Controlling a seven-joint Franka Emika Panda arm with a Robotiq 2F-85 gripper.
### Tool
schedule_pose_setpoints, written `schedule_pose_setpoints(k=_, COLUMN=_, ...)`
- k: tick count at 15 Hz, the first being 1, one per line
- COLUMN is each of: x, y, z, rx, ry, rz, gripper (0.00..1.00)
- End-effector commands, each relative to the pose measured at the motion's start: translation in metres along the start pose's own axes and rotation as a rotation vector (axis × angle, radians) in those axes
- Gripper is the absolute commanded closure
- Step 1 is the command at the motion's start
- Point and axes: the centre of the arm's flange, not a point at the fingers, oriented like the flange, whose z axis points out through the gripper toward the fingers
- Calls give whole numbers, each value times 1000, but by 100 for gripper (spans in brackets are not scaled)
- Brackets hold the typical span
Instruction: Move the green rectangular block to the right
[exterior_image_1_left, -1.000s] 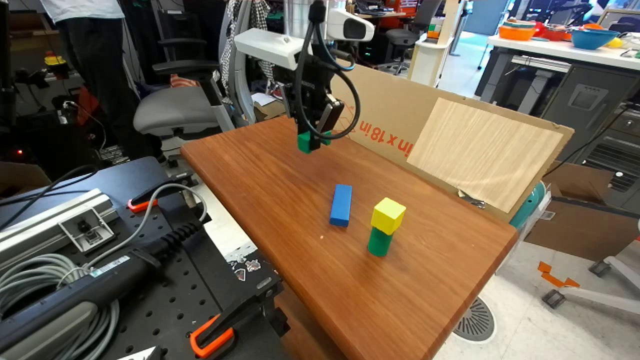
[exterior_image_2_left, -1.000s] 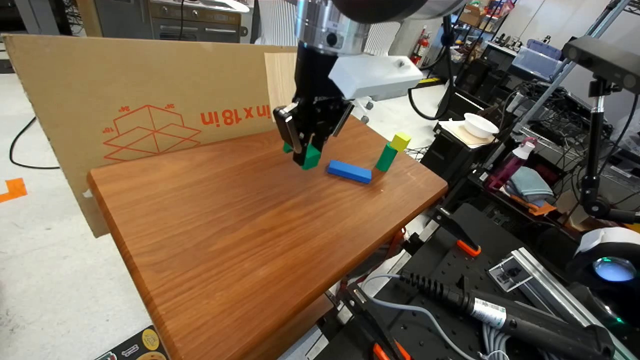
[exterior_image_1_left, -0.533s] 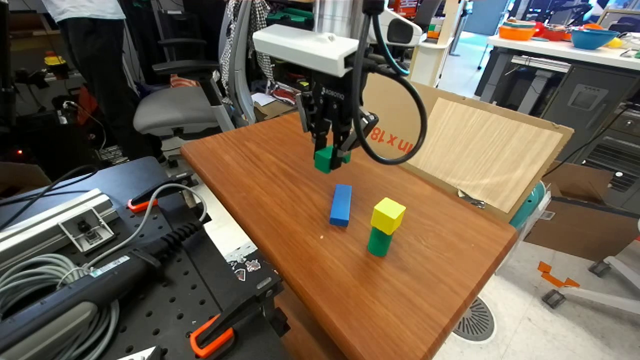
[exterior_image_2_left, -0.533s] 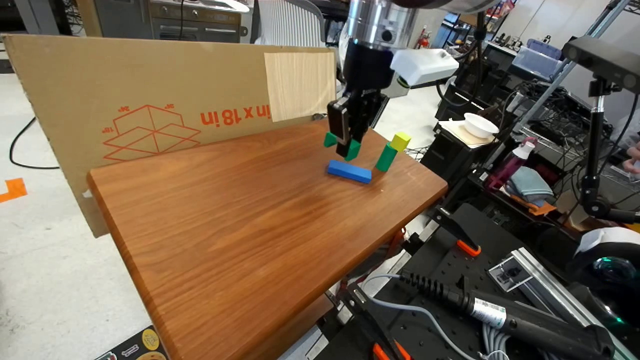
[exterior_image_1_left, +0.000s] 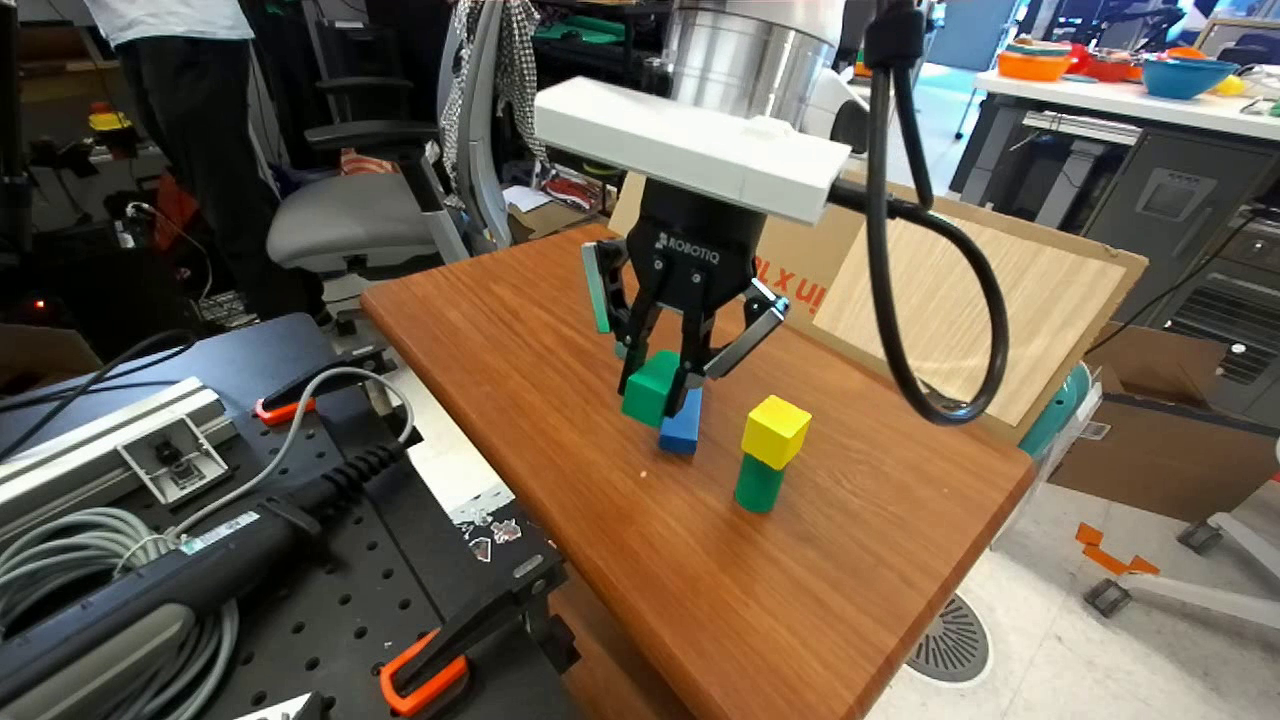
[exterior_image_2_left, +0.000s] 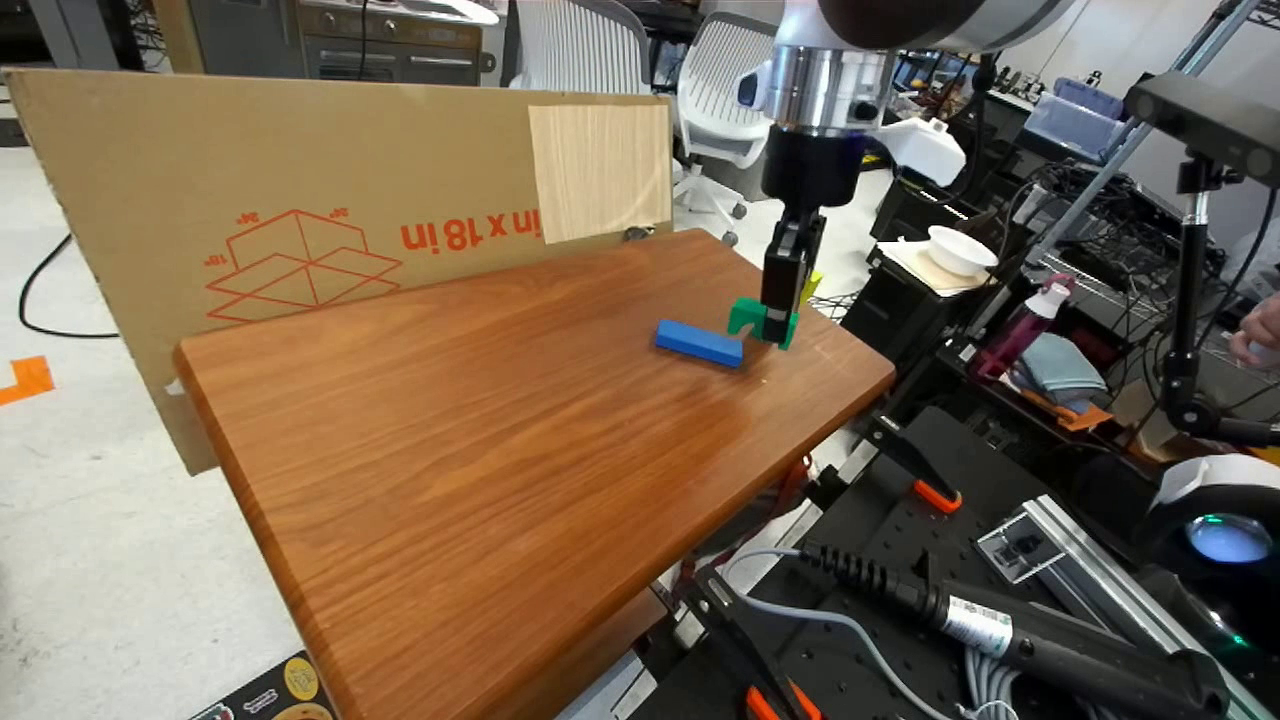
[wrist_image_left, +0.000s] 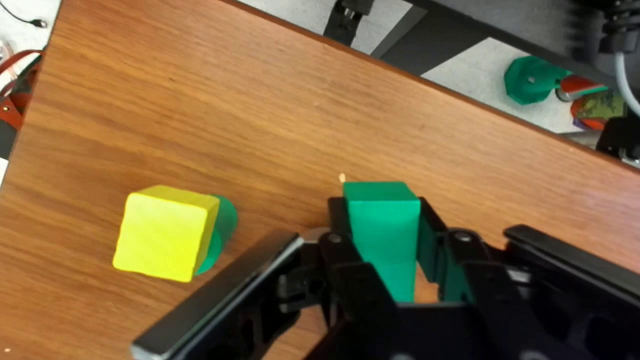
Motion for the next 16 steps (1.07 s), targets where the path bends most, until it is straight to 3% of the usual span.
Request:
schedule_pose_setpoints(k=1, x=-14, y=2, z=-3, rx=-44, ry=-61, rz=-111, gripper=91)
schedule_pose_setpoints(k=10, x=-19, y=-16, z=-4, rx=-124, ry=-64, rz=-222, gripper=91)
schedule_pose_setpoints(k=16, x=-29, y=-43, z=-6, rx=-101, ry=-17, rz=-219, gripper=91)
